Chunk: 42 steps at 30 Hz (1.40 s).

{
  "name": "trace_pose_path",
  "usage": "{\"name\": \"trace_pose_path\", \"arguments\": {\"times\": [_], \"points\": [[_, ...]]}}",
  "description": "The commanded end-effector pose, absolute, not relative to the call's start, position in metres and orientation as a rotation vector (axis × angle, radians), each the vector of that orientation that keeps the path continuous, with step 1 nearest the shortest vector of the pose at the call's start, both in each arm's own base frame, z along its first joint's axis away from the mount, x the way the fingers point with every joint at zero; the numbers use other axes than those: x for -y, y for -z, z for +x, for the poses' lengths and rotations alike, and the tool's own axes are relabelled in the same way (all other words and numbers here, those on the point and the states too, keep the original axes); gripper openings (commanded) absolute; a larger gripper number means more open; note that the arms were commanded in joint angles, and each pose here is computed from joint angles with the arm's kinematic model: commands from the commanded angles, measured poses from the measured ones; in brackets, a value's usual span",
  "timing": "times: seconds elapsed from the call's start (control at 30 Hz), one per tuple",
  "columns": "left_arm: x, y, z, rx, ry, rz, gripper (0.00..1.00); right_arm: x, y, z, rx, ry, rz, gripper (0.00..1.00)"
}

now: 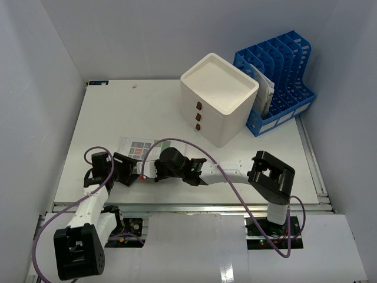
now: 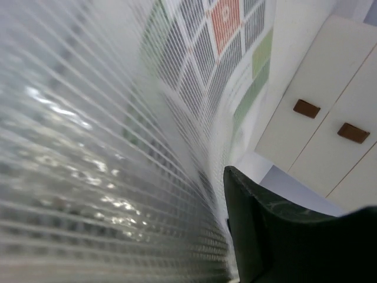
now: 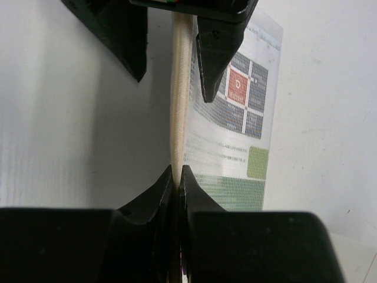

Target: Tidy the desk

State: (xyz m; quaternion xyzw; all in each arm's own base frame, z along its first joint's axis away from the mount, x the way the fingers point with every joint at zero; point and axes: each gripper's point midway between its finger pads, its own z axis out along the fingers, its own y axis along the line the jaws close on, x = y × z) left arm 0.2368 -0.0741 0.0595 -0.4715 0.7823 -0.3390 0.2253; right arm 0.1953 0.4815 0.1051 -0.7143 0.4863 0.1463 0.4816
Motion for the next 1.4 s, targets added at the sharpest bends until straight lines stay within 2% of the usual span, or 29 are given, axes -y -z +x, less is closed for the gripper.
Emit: {"name": "trace_pose_path", "arguments": {"times": [0.0, 0.03, 0.1, 0.13, 0.17, 0.23, 0.33, 0.4, 0.43, 0.57, 0.7, 0.93, 1.1, 1.23, 1.37], "points": [[0.061, -0.068, 0.256, -2.14, 0.851, -1.298, 0.43, -0.481, -0.151, 0.176, -1.116, -0.476, -1.73, 0.08], [0.061, -0.071, 0.259, -2.134, 0.853, -1.288, 0.32, -0.478, -0.15, 0.174, -1.116, -0.478, -1.743, 0.08], [0.059, -0.08, 0.267, -2.108, 0.862, -1.25, 0.15, -0.472, -0.15, 0.169, -1.114, -0.488, -1.77, 0.21], [0.059, -0.087, 0.271, -2.093, 0.861, -1.202, 0.05, -0.466, -0.143, 0.166, -1.126, -0.485, -1.807, 0.29], [0.058, -0.097, 0.276, -2.07, 0.862, -1.129, 0.01, -0.464, -0.143, 0.162, -1.118, -0.498, -1.831, 0.4], [0.06, -0.111, 0.28, -2.045, 0.877, -1.007, 0.0, -0.454, -0.14, 0.153, -1.121, -0.507, -1.916, 0.52], [0.059, -0.154, 0.287, -1.948, 0.787, -0.547, 0.0, -0.44, -0.151, 0.138, -1.081, -0.563, -2.056, 0.74], [0.064, -0.182, 0.285, -1.872, 0.73, -0.276, 0.0, -0.422, -0.17, 0.127, -1.057, -0.642, -2.151, 0.93], [0.067, -0.192, 0.283, -1.845, 0.712, -0.18, 0.0, -0.414, -0.183, 0.124, -1.051, -0.689, -2.168, 0.98], [0.099, -0.228, 0.266, -1.725, 0.794, 0.237, 0.0, -0.397, -0.237, 0.168, -1.144, -0.829, -1.971, 0.9], [0.136, -0.259, 0.232, -1.517, 0.921, 0.619, 0.0, -0.385, -0.282, 0.218, -1.289, -0.855, -1.702, 0.9], [0.163, -0.281, 0.2, -1.325, 0.969, 0.861, 0.0, -0.352, -0.364, 0.277, -1.364, -0.686, -1.219, 0.9], [0.175, -0.298, 0.189, -1.229, 0.98, 0.937, 0.0, -0.34, -0.381, 0.275, -1.34, -0.755, -1.184, 0.9], [0.177, -0.309, 0.188, -1.192, 0.982, 0.945, 0.0, -0.344, -0.382, 0.232, -1.199, -0.95, -1.368, 0.9], [0.179, -0.316, 0.184, -1.167, 1.001, 0.969, 0.0, -0.339, -0.367, 0.21, -1.097, -0.993, -1.518, 0.9]]}}
